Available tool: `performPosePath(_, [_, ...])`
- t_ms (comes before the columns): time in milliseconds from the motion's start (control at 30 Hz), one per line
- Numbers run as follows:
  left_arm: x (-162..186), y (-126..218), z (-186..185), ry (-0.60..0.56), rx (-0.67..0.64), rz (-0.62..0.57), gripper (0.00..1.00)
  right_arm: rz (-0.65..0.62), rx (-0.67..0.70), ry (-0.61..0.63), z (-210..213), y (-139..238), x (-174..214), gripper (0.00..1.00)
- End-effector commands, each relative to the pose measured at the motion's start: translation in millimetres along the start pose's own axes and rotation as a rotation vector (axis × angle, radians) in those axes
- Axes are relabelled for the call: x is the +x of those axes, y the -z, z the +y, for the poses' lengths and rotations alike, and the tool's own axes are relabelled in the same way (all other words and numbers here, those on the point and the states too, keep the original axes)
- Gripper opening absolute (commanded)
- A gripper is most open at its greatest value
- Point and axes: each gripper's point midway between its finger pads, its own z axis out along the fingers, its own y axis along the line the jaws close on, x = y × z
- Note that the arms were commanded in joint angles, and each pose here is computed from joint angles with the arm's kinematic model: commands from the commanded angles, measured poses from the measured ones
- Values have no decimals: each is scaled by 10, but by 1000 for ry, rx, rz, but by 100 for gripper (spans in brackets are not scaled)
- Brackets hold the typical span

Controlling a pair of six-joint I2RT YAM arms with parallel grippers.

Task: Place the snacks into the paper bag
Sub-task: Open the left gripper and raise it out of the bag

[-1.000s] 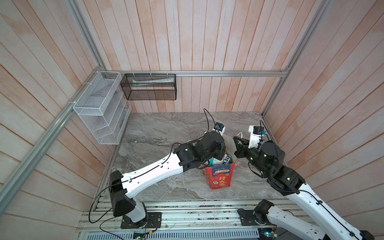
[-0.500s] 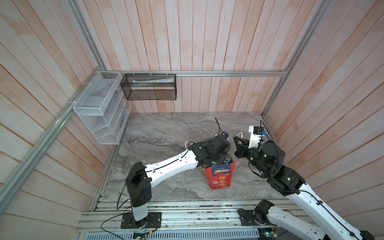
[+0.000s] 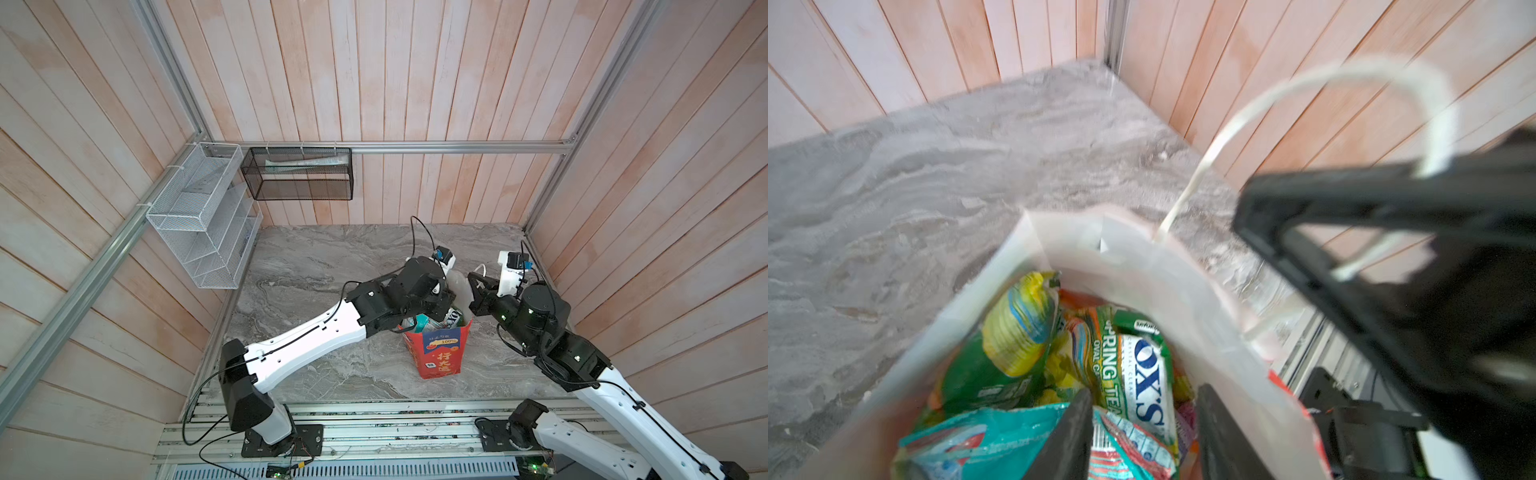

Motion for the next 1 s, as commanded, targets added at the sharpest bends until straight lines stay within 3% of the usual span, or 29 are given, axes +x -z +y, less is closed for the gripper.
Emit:
performPosePath(0, [-376,416,49,31,-25,-154,51,-45,-8,-2,27,30,-100,0])
performPosePath(200, [-442,924,275,43,-99,-273,70,-41,-4,0,23,5,-86,0])
performPosePath(433, [-229,1212,617,99,-218,-307,85,-36,-5,1,27,-5,-74,0])
performPosePath(567, [-54,1318,854,151,-268,-340,100,-36,-5,1,28,-7,-76,0])
performPosePath(700, [93,1260,1091,202,-280,-318,100,-32,-6,2,30,-18,-66,0])
performPosePath(967, [367,840,1111,213,-250,-215,100,-35,-13,1,41,3,-74,0])
